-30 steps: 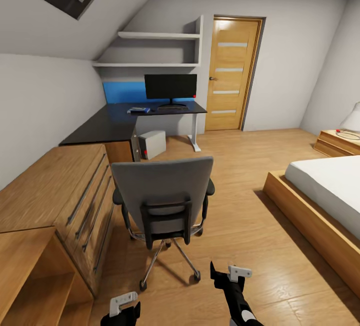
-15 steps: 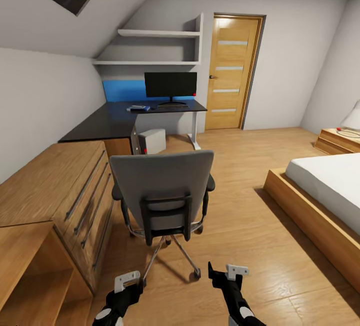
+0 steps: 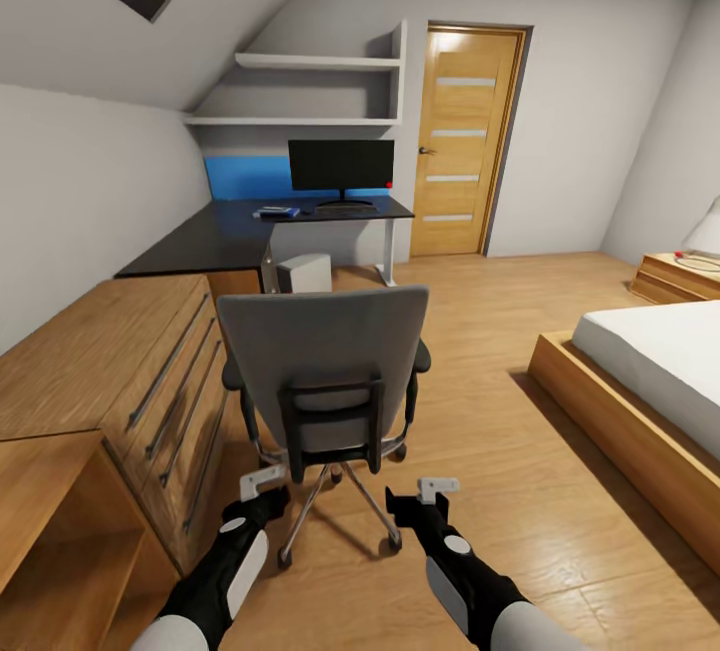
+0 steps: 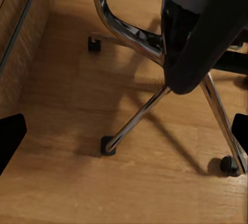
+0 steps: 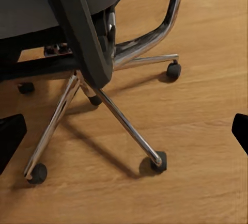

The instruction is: In the bedroom, organize the workspace by keeping the computer under the desk, ensuring the monitor is on the desk, placing the keyboard on the desk next to the monitor, placing the mouse on the desk next to the keyboard, moving the folder from the swivel chair onto the desk next to the mouse, stacking the notebook on top of the folder with the pen on top of the notebook, and positioning the swivel chair next to the desk.

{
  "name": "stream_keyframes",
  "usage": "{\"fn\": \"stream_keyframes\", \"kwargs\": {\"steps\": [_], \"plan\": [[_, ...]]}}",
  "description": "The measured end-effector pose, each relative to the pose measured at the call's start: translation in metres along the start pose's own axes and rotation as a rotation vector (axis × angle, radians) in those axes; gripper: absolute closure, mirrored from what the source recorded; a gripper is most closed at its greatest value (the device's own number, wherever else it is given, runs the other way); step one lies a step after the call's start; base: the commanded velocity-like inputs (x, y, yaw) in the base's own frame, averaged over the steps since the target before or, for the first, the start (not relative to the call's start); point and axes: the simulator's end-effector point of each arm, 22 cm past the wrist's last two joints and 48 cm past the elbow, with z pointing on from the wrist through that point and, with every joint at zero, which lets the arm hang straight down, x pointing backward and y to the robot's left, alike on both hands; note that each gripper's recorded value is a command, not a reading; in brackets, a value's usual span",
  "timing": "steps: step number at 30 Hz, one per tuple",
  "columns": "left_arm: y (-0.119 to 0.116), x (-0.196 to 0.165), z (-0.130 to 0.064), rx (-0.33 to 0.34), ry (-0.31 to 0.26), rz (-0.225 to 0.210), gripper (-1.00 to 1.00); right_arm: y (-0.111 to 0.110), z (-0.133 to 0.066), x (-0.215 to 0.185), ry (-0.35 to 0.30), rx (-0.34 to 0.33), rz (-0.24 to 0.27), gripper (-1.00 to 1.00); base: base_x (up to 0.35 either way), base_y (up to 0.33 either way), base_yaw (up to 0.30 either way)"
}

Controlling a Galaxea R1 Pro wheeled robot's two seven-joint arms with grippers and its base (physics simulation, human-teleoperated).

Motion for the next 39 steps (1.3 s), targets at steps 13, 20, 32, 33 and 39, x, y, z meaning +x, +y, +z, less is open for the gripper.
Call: {"fn": "stream_keyframes", "kwargs": {"steps": [13, 20, 32, 33, 39], "plan": [[0.01, 0.068, 0.02, -0.023, 0.068, 0.007, -1.0, -0.001, 0.01, 0.043, 0.037, -0.007, -0.045, -1.0, 0.0, 0.0, 0.0], [0.017, 0.088, 0.028, -0.035, 0.041, 0.004, -1.0, 0.003, 0.015, 0.051, -0.001, -0.017, -0.059, -1.0, 0.0, 0.0, 0.0], [0.02, 0.121, 0.041, -0.034, 0.058, 0.01, -1.0, -0.004, 0.019, 0.057, -0.142, 0.025, -0.12, -1.0, 0.0, 0.0, 0.0], [0.021, 0.123, 0.042, -0.034, 0.061, 0.011, -1.0, -0.006, 0.019, 0.059, -0.146, 0.031, -0.138, -1.0, 0.0, 0.0, 0.0], [0.022, 0.146, 0.047, -0.032, 0.112, 0.023, -1.0, -0.011, 0.026, 0.031, -0.209, 0.098, -0.208, -1.0, 0.0, 0.0, 0.0]]}}
